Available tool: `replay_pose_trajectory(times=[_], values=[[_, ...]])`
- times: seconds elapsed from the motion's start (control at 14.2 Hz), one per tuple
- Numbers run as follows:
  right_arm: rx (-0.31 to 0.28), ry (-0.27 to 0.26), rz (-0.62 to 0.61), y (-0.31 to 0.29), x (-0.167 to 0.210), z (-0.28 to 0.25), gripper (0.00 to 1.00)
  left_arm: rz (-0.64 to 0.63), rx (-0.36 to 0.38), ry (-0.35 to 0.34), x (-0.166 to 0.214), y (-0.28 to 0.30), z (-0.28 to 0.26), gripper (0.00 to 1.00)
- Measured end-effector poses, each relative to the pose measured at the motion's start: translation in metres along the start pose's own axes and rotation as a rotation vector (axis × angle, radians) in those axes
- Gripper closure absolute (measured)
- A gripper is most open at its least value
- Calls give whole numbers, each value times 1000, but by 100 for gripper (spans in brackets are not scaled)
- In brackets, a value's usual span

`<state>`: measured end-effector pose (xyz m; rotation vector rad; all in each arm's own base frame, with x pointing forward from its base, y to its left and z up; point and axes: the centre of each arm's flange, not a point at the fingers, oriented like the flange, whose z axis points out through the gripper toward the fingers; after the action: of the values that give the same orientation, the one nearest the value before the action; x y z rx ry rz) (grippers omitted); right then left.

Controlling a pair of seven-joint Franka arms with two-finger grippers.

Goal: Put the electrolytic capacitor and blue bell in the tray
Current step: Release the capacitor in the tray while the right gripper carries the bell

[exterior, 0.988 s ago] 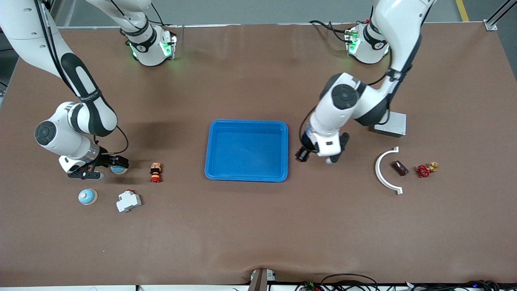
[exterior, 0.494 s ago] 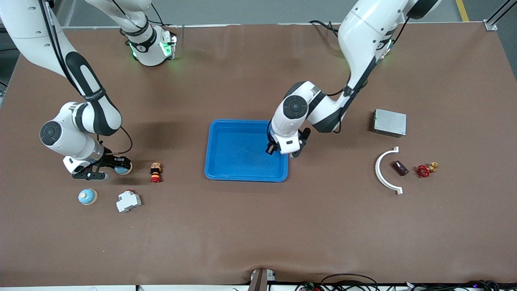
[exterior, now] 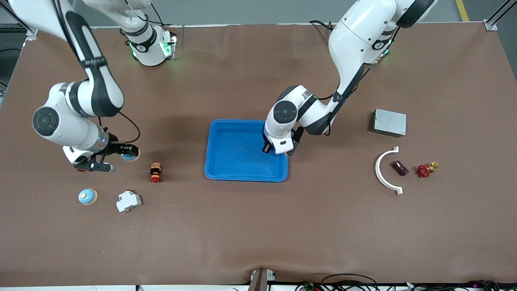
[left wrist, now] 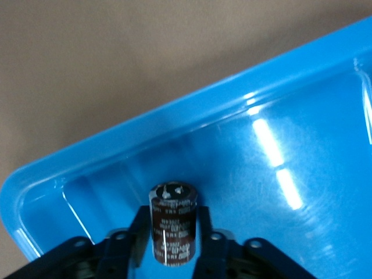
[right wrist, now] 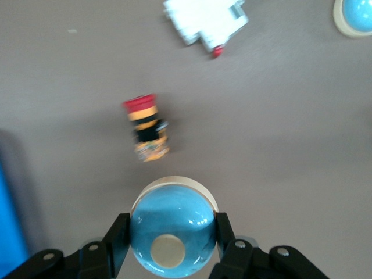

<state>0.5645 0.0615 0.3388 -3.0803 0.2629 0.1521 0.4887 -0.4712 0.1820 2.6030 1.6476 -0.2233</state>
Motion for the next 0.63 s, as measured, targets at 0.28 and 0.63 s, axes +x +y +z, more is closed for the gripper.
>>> replay_pose_trajectory(times=[0.28, 0.63], values=[[-17, 10, 135, -106, -63, -12, 37, -17, 5, 21, 12, 11, -21, 14], [38, 82, 276, -218, -131, 14, 37, -47, -56, 65, 83, 33, -153, 0]])
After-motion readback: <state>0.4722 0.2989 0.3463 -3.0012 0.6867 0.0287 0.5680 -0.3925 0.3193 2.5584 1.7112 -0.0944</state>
